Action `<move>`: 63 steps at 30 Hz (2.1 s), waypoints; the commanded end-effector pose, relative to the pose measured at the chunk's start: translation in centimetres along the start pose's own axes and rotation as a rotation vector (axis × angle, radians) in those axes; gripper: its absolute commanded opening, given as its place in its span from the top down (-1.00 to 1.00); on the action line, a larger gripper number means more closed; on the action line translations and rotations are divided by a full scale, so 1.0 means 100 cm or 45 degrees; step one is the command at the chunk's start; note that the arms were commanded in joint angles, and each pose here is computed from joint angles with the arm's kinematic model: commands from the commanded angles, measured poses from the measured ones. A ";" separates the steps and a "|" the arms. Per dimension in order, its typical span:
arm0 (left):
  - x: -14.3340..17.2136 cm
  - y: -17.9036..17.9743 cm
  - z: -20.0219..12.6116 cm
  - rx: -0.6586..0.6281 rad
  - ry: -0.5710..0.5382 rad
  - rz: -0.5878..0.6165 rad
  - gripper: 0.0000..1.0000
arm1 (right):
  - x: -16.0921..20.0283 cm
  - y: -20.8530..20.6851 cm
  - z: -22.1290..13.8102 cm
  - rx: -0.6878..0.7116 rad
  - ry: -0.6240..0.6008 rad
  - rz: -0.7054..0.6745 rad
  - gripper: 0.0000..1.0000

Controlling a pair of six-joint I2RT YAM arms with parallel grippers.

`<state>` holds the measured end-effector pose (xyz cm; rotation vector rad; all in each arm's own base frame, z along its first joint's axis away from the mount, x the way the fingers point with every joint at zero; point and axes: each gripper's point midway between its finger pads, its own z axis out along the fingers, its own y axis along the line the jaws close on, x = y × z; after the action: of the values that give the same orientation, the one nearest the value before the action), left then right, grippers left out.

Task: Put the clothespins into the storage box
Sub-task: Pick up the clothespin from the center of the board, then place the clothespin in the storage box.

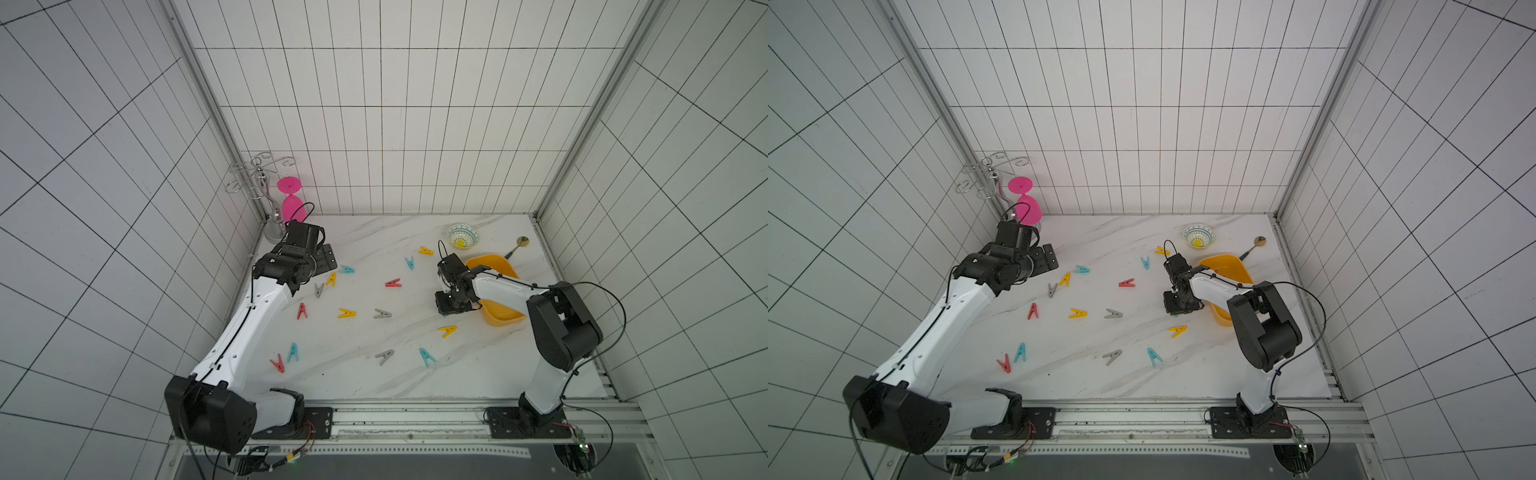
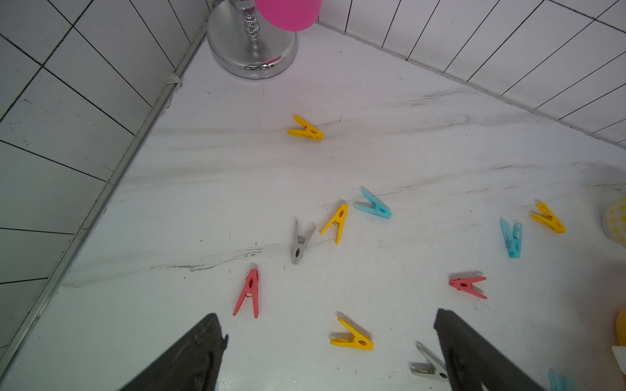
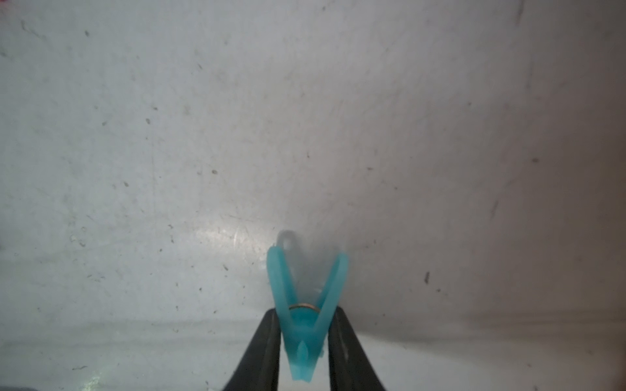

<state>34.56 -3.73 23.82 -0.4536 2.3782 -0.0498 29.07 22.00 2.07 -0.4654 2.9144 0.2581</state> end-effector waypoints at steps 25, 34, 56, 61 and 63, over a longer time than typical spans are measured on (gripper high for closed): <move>-0.011 -0.016 -0.004 0.057 -0.023 0.010 -0.97 | -0.012 -0.193 -0.103 0.322 -0.255 0.665 0.57; -0.007 -0.018 0.002 0.048 -0.012 0.022 -0.97 | -0.014 -0.220 -0.071 0.394 -0.141 0.675 0.54; -0.010 -0.015 -0.001 0.029 -0.032 0.028 -0.97 | -0.065 -0.223 -0.050 0.314 -0.150 0.630 0.39; -0.010 -0.014 -0.002 0.025 -0.035 0.028 -0.97 | -0.070 -0.214 -0.061 0.290 -0.169 0.612 0.28; -0.010 -0.014 -0.003 0.028 -0.034 0.025 -0.97 | -0.071 -0.209 -0.069 0.277 -0.187 0.604 0.27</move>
<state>35.16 -4.77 23.73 -0.4236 2.3902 -0.0583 41.43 2.36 5.16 0.2981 2.8364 -0.0051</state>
